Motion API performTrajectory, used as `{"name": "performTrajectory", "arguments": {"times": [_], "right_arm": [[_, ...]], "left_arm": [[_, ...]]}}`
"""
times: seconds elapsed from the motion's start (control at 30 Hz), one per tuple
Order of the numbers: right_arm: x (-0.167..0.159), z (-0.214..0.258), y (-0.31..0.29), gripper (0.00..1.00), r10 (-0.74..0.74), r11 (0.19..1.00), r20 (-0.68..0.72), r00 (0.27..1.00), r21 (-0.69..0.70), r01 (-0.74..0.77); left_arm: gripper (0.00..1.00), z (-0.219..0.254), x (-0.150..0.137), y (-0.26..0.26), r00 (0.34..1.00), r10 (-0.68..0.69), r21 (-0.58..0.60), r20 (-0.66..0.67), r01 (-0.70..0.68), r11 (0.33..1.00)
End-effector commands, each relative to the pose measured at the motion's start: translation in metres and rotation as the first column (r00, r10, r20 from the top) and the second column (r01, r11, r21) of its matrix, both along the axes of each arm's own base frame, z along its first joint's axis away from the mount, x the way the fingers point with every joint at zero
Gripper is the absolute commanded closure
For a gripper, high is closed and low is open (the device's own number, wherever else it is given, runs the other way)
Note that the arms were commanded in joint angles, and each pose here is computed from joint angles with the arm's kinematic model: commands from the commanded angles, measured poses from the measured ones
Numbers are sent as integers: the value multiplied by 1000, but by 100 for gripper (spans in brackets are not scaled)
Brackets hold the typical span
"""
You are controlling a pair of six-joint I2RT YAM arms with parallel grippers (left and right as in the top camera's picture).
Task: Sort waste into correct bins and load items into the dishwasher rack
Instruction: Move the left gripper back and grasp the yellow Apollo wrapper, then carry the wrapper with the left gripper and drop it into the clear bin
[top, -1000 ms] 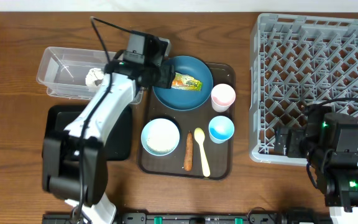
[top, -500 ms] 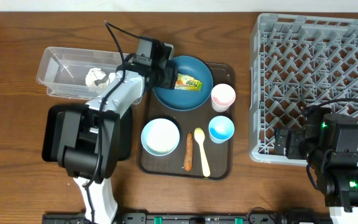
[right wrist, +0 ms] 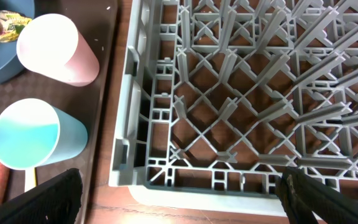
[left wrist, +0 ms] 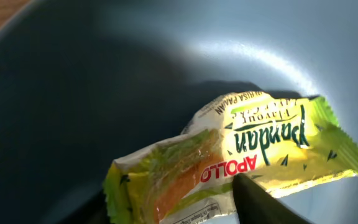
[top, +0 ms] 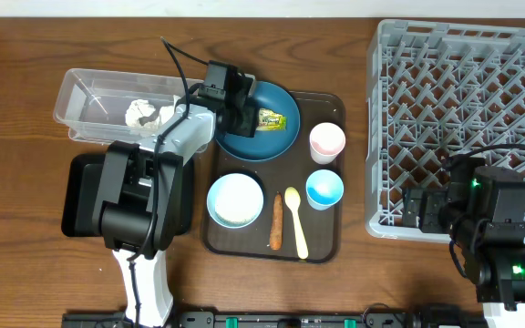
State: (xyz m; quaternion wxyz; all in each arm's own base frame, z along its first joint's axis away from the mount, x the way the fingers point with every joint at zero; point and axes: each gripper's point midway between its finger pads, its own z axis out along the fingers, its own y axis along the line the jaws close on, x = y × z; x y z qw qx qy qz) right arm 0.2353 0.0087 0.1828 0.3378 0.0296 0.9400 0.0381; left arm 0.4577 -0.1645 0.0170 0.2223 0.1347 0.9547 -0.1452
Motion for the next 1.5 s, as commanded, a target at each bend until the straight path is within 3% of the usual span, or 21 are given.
{"name": "performTrajectory", "arguments": {"times": [0.0, 0.17, 0.2, 0.37, 0.6, 0.73, 0.87, 1.3, 1.43, 1.47], "right_arm": [[2, 8, 4, 1, 5, 1000, 21, 1000, 11, -5], [2, 8, 4, 1, 5, 1000, 20, 1000, 11, -5], [2, 8, 4, 1, 5, 1000, 20, 1000, 11, -5], [2, 8, 4, 1, 5, 1000, 20, 1000, 11, -5], [2, 8, 4, 1, 5, 1000, 20, 1000, 11, -5], [2, 8, 4, 1, 5, 1000, 20, 1000, 11, -5], [2, 8, 4, 1, 5, 1000, 20, 1000, 10, -5], [2, 8, 4, 1, 5, 1000, 20, 1000, 11, -5], [2, 8, 4, 1, 5, 1000, 20, 1000, 11, -5], [2, 8, 4, 1, 5, 1000, 20, 1000, 11, -5]], "left_arm": [[62, -10, -6, -1, 1000, -10, 12, -21, 10, 1000], [93, -8, -7, -2, 1000, -12, 12, -21, 13, 1000], [94, -6, -7, -2, 1000, -12, 12, -20, 12, 1000], [94, 21, -7, -2, 1000, -12, 5, 11, 12, 1000], [94, 109, -17, 7, 991, 4, -7, 135, -3, 1000], [94, 155, -18, 40, 964, 90, 85, 251, -114, 990], [94, 189, -15, 92, 906, 213, 183, 366, -295, 938], [92, 160, -14, 198, 856, 420, 259, 300, -497, 828], [87, 150, -13, 207, 855, 437, 271, 280, -507, 818], [78, 149, -14, 207, 855, 438, 272, 278, -507, 818]]}}
